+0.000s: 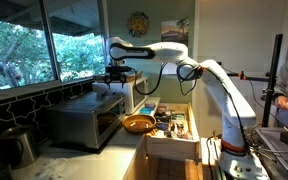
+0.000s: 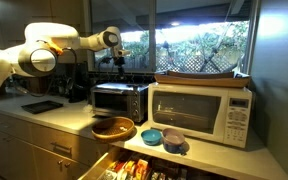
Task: Remove the pen from on top of the grey microwave and put it in the drawer
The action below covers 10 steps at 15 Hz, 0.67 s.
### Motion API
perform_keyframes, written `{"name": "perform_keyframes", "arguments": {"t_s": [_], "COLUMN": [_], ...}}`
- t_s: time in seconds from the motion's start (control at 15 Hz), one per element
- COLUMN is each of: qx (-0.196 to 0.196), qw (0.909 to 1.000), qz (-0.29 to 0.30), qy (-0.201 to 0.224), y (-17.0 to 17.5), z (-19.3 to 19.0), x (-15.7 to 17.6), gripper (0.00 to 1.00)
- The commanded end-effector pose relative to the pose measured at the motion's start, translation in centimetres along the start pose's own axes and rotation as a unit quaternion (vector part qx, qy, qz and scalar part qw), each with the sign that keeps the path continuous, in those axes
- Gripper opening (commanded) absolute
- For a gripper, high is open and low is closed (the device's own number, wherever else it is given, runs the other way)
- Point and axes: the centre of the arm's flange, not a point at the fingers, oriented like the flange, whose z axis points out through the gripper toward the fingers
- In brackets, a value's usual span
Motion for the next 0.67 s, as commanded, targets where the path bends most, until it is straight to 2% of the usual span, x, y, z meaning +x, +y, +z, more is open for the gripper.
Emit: {"name": "perform_keyframes", "arguments": {"t_s": [0.0, 0.27, 0.33, 0.53, 0.6], "qx": [-0.020, 0.013, 0.004, 0.013, 0.023], "qw": [0.9997, 0.9981, 0.9994, 0.9987, 0.9984], "qz": [-0.013, -0.032, -0.019, -0.026, -0.009], "qy": [0.008, 0.052, 0.029, 0.042, 0.051], "y": [-3.5, -5.1, -1.5, -2.4, -2.9], "z": [0.4, 1.1, 2.4, 2.3, 2.5], "x": [4.0, 4.4, 2.1, 2.0, 2.2], "gripper": [1.00, 1.00, 1.00, 1.00, 1.00]}}
